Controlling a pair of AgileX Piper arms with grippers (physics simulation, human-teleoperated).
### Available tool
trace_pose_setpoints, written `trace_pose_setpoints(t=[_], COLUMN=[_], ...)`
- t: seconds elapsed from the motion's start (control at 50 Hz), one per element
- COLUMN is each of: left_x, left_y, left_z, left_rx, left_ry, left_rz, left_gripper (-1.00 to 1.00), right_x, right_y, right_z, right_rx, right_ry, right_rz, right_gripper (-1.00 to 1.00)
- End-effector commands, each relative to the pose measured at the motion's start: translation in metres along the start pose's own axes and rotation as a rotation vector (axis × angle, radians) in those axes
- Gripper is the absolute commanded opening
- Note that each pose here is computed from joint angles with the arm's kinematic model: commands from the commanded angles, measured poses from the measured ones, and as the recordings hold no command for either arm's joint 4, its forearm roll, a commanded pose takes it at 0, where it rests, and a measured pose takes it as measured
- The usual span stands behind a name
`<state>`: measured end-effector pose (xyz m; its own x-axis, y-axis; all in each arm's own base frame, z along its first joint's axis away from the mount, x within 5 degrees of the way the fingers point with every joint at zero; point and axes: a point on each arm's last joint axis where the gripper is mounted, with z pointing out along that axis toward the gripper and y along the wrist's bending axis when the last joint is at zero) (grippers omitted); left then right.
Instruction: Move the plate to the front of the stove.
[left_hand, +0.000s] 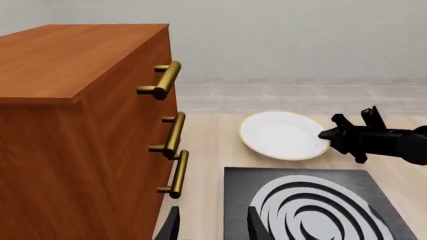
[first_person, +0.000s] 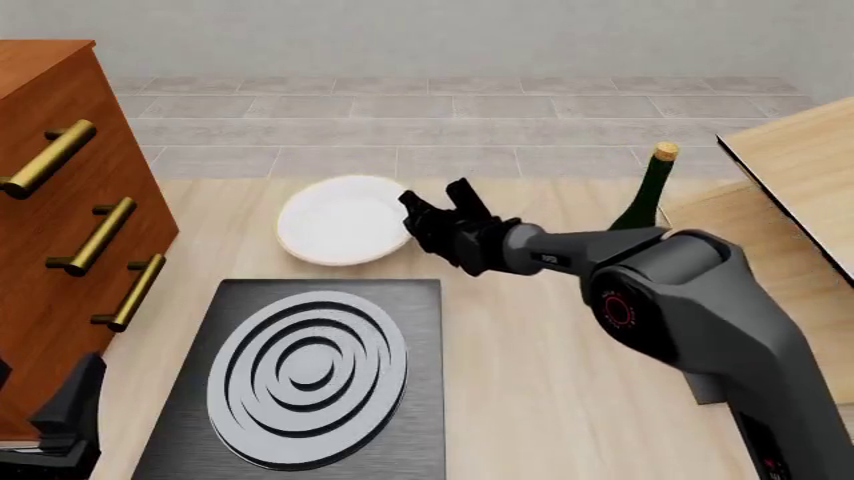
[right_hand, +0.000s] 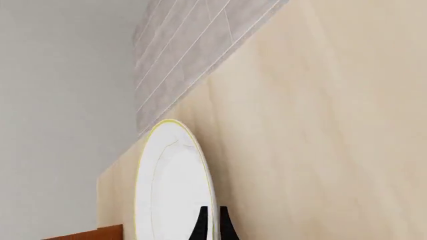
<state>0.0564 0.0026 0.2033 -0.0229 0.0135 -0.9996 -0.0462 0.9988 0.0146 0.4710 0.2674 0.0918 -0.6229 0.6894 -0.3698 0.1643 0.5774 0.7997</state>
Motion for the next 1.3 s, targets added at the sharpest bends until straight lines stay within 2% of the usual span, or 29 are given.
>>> trace_pose_setpoints(t=[0.02,0.26,0.4,0.42,0.48,0.66,0.74,0.82,0.9,0.94,1.0,1.08,1.18,1.3], left_x=[0.001,0.001,0.002,0.001,0.001,0.001,0.000,-0.001,-0.002,-0.003,-0.003,-0.004,-0.004,-0.005], left_y=[0.000,0.001,0.001,0.001,0.001,0.000,0.000,-0.001,-0.001,-0.002,-0.002,-0.003,-0.003,-0.003], left_z=[0.000,0.000,0.000,0.000,0.000,0.000,0.000,0.000,0.000,0.000,0.000,0.000,0.000,0.000], left_rx=[-0.005,-0.010,-0.015,-0.014,-0.009,-0.008,-0.003,0.009,0.023,0.031,0.042,0.050,0.057,0.061], left_ry=[0.007,0.015,0.017,0.016,0.014,0.007,0.001,-0.009,-0.024,-0.028,-0.037,-0.043,-0.044,-0.049], left_rz=[-0.001,0.002,0.002,0.001,0.001,0.001,0.000,-0.002,-0.006,-0.006,-0.008,-0.008,-0.007,-0.005], left_gripper=[1.00,1.00,1.00,1.00,1.00,1.00,1.00,1.00,1.00,1.00,1.00,1.00,1.00,1.00], right_x=[0.013,0.016,0.030,0.037,0.043,0.037,0.031,0.034,0.026,0.028,0.025,0.034,0.034,0.034], right_y=[-0.018,-0.024,-0.015,-0.011,-0.003,0.002,0.000,0.009,0.032,0.036,0.034,0.032,0.034,0.048], right_z=[0.017,0.027,0.025,0.024,0.019,0.002,-0.018,-0.048,-0.095,-0.116,-0.140,-0.168,-0.198,-0.242], right_rx=[0.030,0.049,0.034,0.019,-0.001,0.004,-0.004,-0.034,-0.073,-0.082,-0.086,-0.104,-0.121,-0.155], right_ry=[0.017,0.025,0.048,0.056,0.062,0.060,0.047,0.049,0.040,0.045,0.039,0.052,0.054,0.059], right_rz=[0.062,0.051,0.008,0.004,-0.015,-0.017,0.010,-0.005,-0.079,-0.096,-0.115,-0.141,-0.164,-0.242], right_gripper=[-1.00,-1.00,-1.00,1.00,1.00,1.00,1.00,1.00,1.00,1.00,1.00,1.00,1.00,1.00])
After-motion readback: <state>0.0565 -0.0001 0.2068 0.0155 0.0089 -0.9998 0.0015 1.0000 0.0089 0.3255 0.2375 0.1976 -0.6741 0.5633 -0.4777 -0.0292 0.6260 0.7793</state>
